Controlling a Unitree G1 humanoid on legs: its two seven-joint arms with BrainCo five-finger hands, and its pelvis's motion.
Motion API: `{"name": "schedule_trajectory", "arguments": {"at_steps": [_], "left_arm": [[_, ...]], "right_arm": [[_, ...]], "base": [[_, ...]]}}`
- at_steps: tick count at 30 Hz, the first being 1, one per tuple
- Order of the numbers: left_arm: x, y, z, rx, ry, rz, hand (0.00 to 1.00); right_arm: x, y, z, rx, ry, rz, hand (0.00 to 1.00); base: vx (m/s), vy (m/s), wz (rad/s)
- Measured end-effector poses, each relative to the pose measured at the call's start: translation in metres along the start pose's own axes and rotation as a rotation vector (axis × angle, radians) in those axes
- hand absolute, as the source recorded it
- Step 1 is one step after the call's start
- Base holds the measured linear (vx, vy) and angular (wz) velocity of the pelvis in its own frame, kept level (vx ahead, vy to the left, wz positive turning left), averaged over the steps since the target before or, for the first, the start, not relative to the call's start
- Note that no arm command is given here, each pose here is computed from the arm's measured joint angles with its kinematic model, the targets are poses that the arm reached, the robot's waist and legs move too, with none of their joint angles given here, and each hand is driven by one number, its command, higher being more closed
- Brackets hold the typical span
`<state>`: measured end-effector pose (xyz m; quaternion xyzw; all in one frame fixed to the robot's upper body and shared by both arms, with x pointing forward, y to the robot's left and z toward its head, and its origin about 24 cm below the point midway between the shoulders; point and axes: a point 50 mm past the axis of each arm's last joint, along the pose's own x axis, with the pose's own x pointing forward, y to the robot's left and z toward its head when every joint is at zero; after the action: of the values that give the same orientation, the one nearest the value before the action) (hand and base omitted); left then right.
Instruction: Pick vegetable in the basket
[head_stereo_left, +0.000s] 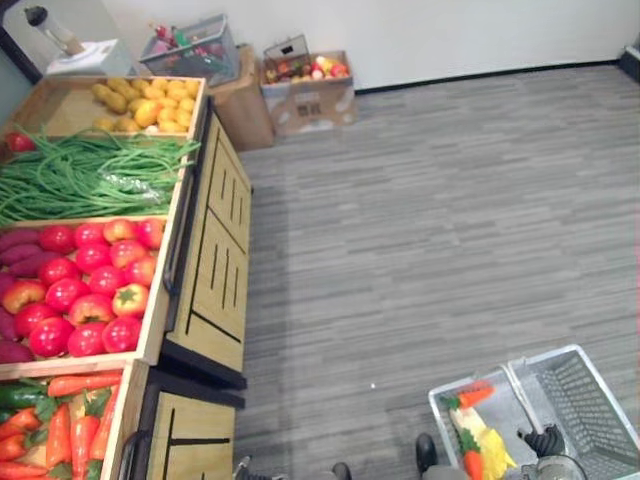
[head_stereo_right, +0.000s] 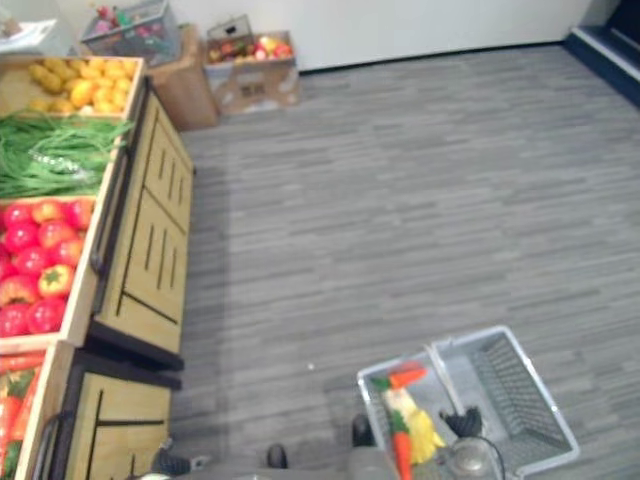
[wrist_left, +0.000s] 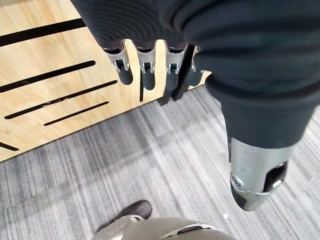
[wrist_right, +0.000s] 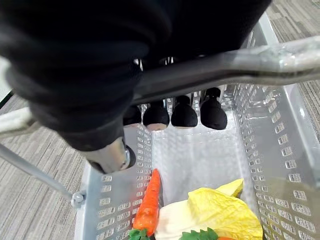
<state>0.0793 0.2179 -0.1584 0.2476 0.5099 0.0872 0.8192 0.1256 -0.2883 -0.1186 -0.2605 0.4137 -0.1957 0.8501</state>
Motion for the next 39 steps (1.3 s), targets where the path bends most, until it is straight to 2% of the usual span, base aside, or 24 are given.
{"name": "schedule_trajectory", "arguments": {"at_steps": [8, 14, 16, 28, 39], "left_arm": [[0.002, 0.007, -0.002, 0.057, -0.013, -0.004, 0.00], [0.001, 0.007, -0.003, 0.032, -0.003, 0.002, 0.00], [-0.002, -0.007, 0.002, 0.003, -0.010, -0.023, 0.00], [-0.001, -0.002, 0.007, -0.062, -0.009, 0.039, 0.00], [0.001, 0.001, 0.005, -0.021, -0.005, 0.038, 0.00]], "right_arm": [[-0.002, 0.008, 0.000, 0.039, 0.015, 0.006, 1.00], [-0.005, 0.010, -0.006, 0.063, 0.041, 0.001, 1.00], [-0.006, 0.008, -0.017, 0.076, 0.095, -0.012, 1.00], [-0.024, 0.021, -0.043, 0.049, 0.151, 0.032, 1.00], [-0.023, 0.017, -0.042, 0.056, 0.140, 0.014, 1.00]], "base": [[0.06, 0.012, 0.03], [0.23, -0.181, 0.19], [0.35, -0.334, 0.24], [0.18, -0.190, 0.06], [0.08, 0.169, -0.13]]}}
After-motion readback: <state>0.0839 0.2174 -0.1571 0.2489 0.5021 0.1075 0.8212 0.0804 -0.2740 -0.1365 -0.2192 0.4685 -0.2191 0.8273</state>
